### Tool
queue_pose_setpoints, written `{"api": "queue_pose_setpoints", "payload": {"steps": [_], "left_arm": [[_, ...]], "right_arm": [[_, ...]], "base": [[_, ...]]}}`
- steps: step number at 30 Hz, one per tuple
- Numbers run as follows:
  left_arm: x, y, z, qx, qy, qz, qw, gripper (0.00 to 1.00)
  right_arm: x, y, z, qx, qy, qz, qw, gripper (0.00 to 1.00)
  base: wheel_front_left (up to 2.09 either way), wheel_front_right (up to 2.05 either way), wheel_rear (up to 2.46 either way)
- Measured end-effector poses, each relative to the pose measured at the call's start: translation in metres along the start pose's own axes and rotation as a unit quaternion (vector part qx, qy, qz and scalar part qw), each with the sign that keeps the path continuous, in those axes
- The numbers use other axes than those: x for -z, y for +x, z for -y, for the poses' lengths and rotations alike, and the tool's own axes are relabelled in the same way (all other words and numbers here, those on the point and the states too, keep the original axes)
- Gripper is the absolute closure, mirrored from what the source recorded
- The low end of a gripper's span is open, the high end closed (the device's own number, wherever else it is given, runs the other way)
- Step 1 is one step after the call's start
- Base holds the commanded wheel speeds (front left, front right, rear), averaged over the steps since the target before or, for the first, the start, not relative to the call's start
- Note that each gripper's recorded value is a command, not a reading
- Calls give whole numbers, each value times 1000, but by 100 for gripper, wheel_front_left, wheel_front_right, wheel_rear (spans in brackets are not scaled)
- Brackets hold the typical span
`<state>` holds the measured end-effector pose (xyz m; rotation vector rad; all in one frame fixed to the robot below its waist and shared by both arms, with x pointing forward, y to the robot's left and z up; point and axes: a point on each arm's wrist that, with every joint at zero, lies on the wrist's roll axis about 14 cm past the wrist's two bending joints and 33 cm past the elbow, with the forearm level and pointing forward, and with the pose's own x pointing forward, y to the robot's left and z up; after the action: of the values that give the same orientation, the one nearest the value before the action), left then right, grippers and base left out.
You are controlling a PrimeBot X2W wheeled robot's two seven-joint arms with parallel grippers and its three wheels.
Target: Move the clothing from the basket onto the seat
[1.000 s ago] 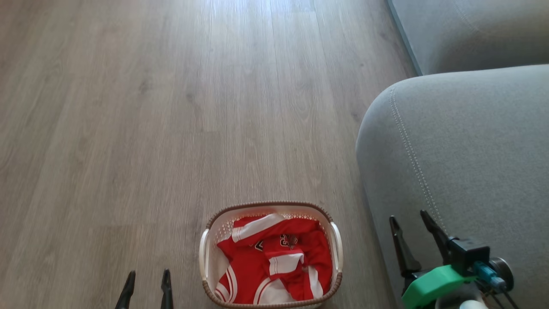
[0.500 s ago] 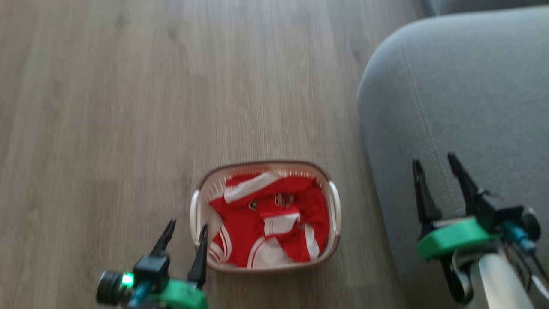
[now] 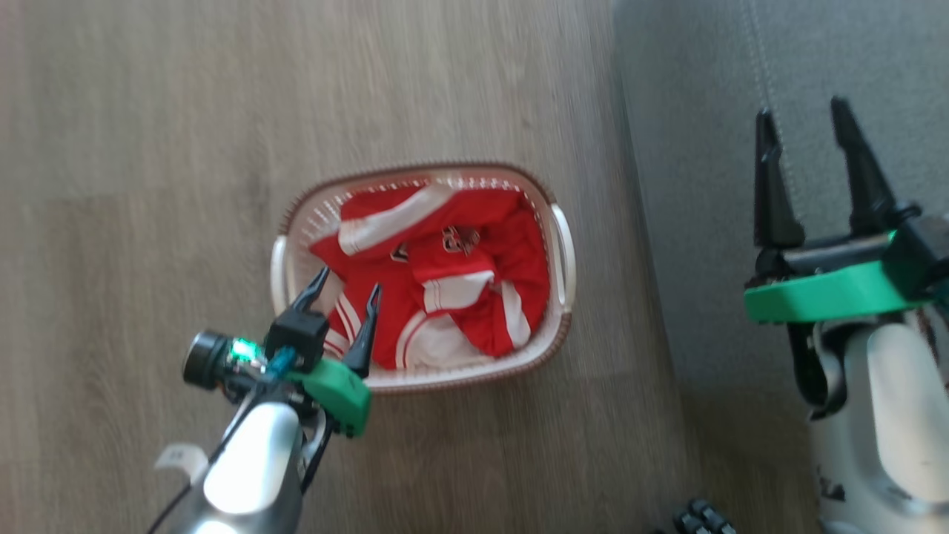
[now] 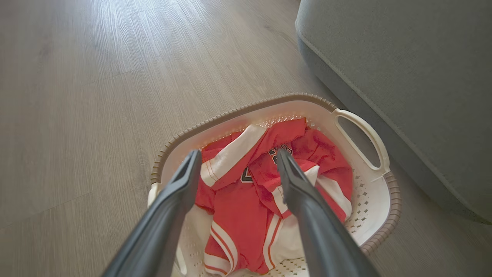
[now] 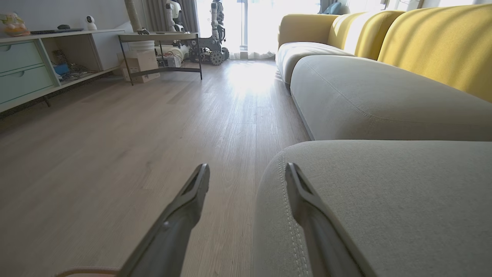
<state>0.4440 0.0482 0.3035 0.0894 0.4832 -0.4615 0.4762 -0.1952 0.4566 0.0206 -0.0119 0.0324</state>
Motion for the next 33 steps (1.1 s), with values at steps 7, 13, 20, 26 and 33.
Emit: {"api": "queue_pose_setpoints", "payload": {"steps": [7,13,20,26,33], "left_arm": [[34,47,7,46,24,-55,997,0],[59,79,5,64,37,-89,993,0],[85,103,3,71,44,-127,988,0],[92,118,-3,63,58,-143,986,0],[99,131,-8,57,80,-158,983,0]], "right_arm": [[2,24,13,11,-8,21,1000,0],[11,33,16,12,-11,25,1000,0],[24,40,23,16,-13,18,1000,0],[31,39,24,17,-11,11,1000,0],[37,40,26,17,-7,5,1000,0]], "base": [[0,0,0],[0,0,0],[0,0,0],[0,0,0],[0,0,0]]}}
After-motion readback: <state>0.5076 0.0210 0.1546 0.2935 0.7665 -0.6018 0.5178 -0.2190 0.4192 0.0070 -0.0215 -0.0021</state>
